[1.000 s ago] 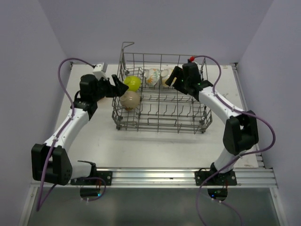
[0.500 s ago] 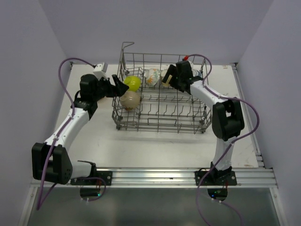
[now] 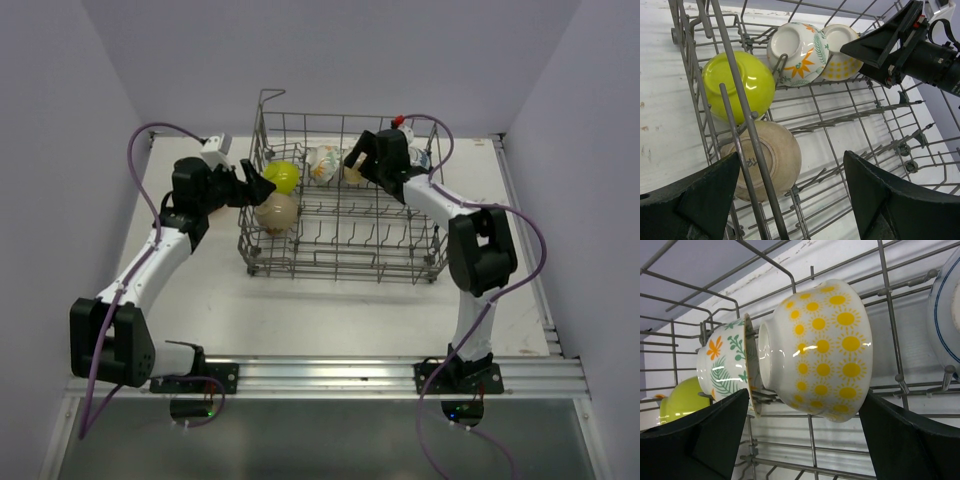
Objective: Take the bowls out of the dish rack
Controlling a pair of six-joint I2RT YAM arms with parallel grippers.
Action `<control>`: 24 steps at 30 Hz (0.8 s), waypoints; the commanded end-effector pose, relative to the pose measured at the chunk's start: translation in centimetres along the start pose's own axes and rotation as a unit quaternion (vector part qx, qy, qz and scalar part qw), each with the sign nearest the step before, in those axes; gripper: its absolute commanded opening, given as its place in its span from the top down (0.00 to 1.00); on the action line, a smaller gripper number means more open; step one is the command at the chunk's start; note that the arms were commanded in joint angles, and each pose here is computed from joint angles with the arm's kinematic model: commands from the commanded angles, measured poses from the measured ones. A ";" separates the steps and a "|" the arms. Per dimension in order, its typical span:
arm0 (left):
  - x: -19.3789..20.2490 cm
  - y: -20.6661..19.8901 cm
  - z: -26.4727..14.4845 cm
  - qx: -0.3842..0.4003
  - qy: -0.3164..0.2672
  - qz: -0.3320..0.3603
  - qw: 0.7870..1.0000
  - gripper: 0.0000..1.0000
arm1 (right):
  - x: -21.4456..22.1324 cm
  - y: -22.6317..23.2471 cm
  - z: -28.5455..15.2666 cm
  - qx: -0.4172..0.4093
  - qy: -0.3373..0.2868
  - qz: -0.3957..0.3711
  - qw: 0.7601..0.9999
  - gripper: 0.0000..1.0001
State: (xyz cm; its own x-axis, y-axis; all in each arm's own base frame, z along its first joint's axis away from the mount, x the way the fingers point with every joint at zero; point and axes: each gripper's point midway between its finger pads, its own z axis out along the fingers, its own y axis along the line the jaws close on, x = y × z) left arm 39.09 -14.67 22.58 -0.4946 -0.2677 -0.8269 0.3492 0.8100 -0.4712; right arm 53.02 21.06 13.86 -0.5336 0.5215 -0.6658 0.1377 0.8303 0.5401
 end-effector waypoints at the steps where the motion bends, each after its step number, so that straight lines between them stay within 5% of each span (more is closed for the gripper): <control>1: -0.5 -1.4 0.4 0.035 -0.009 0.016 0.999 0.13 | -2.5 1.0 0.1 -0.019 -0.041 0.022 0.999 0.07; 9: -0.3 -1.4 0.5 0.035 -0.005 0.015 0.999 0.13 | -2.5 -0.3 1.0 -0.002 -0.034 0.050 0.998 0.10; 13: -0.2 -1.4 0.6 0.036 -0.004 0.014 0.999 0.12 | -2.3 -0.1 1.2 -0.010 -0.027 0.050 0.998 0.29; 24: -0.1 -1.4 0.6 0.035 -0.001 0.014 0.999 0.12 | -3.2 1.2 0.1 -0.033 -0.025 0.050 0.998 0.57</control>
State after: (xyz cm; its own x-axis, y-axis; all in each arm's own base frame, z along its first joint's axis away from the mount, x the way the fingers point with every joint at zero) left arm 39.12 -14.84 22.51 -0.4970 -0.2658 -0.8260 0.3572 0.8049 -0.4739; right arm 53.76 20.00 13.57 -0.5223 0.5981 -0.6079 0.1891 0.7763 0.6013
